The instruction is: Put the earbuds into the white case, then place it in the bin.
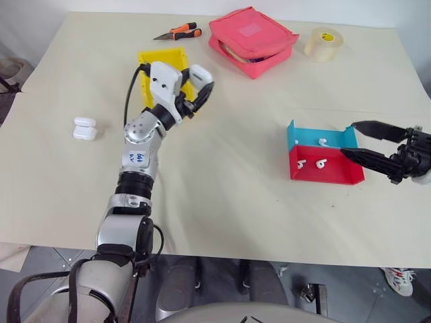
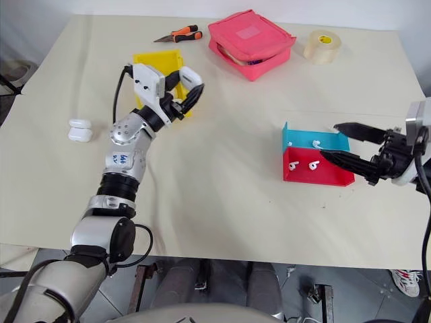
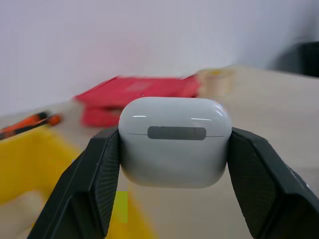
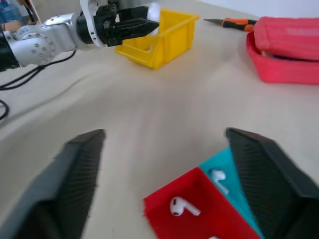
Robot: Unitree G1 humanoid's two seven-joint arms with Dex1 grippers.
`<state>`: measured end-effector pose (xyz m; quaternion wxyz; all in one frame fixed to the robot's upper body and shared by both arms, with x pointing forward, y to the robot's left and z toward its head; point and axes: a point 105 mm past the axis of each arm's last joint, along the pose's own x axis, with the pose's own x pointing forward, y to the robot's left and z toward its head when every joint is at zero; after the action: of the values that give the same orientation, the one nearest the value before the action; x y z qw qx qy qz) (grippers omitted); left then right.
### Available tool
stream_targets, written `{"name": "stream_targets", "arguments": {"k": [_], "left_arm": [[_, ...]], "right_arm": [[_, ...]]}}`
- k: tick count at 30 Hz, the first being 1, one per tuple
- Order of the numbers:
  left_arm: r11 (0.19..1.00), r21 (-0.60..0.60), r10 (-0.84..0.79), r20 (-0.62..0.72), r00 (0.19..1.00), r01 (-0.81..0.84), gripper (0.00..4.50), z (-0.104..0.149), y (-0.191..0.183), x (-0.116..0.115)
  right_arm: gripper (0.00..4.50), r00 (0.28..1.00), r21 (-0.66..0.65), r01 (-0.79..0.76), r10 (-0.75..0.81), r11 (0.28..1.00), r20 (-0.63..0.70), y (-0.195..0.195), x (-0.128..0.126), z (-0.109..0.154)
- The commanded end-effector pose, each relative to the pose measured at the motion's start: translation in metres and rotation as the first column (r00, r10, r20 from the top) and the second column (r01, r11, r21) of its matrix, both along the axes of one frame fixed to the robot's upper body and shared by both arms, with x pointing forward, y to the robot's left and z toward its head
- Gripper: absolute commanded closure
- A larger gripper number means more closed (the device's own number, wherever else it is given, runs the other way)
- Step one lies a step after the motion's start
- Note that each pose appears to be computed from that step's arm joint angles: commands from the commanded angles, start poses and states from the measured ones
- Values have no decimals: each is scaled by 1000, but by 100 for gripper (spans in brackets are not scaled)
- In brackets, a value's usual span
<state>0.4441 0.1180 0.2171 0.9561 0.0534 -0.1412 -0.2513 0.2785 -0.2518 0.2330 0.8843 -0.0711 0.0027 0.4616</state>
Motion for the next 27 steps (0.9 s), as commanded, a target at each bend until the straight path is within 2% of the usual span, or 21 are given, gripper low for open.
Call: {"name": "stream_targets", "arguments": {"k": [1,5,8,10,14,16,19,22,25,27], "left_arm": [[995,25,100,-40,994,-99,169,13,9,16],[988,29,153,-135,979,-151,169,8,12,31],[982,54,187,-187,964,-180,73,1,13,35],[985,53,173,-162,971,-167,7,6,10,34],[991,41,133,-99,986,-129,3,20,10,29],[997,44,63,-22,998,-62,3,34,10,18],[993,62,-103,102,989,97,3,52,11,-13],[976,118,-194,114,974,181,3,47,30,-37],[946,203,-276,86,957,254,3,34,52,-62],[933,218,-305,51,951,287,3,26,68,-74]], "right_arm": [[5,999,-38,-15,17,999,35,1,5,9],[5,999,-48,-34,35,998,33,5,10,11],[0,999,-53,-40,42,998,35,6,13,13],[0,998,-60,-43,46,997,38,7,14,14],[0,998,-64,-47,50,997,43,6,14,18],[0,998,-68,-48,51,997,45,5,15,18],[0,997,-70,-54,58,996,52,4,16,19],[0,995,-75,-76,80,994,55,3,17,17],[0,993,-115,-112,115,987,23,-3,13,5],[0,991,-141,-133,135,981,1,-6,10,-4]]}}
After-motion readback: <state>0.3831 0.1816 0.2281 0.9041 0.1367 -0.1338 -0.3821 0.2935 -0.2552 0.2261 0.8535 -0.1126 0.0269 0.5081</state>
